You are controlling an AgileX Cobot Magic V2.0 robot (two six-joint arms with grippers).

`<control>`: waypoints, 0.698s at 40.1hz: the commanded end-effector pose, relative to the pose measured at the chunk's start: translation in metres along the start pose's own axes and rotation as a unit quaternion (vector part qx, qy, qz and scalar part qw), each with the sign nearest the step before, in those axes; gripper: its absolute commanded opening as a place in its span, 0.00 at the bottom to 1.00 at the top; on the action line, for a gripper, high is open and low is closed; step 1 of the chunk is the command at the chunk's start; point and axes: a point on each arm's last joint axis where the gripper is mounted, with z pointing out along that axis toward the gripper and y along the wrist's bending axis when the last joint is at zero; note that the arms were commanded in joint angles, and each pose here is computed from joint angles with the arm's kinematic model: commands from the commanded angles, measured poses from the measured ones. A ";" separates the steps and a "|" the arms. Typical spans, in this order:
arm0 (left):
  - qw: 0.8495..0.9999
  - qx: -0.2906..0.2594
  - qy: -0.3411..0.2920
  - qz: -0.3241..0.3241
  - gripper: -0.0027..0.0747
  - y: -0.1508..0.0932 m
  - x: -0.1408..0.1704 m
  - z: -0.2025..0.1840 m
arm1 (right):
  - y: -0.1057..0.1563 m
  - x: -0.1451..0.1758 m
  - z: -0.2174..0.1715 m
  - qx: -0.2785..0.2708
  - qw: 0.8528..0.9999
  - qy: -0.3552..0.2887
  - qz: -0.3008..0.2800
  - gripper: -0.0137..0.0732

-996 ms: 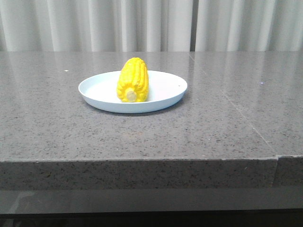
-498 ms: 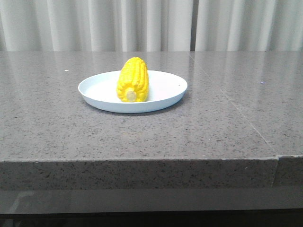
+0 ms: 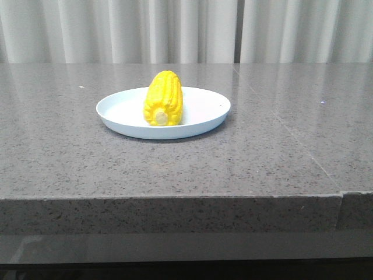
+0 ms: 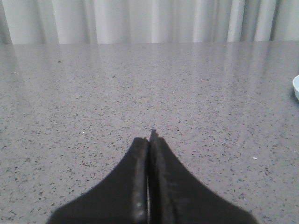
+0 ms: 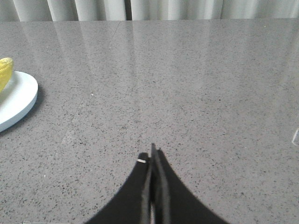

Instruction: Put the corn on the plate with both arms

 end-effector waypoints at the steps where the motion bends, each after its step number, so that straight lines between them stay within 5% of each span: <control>1: 0.999 -0.005 -0.054 -0.001 0.01 0.001 -0.009 -0.002 | 0.002 -0.015 -0.003 -0.006 0.999 -0.047 -0.012 0.08; 9: 0.999 -0.005 -0.054 -0.001 0.01 0.001 -0.009 -0.002 | 0.002 -0.009 -0.001 -0.008 0.998 -0.054 -0.013 0.08; 28: 0.999 -0.005 -0.054 -0.001 0.01 0.001 -0.009 -0.002 | -0.003 0.080 0.017 -0.011 0.998 -0.065 -0.018 0.08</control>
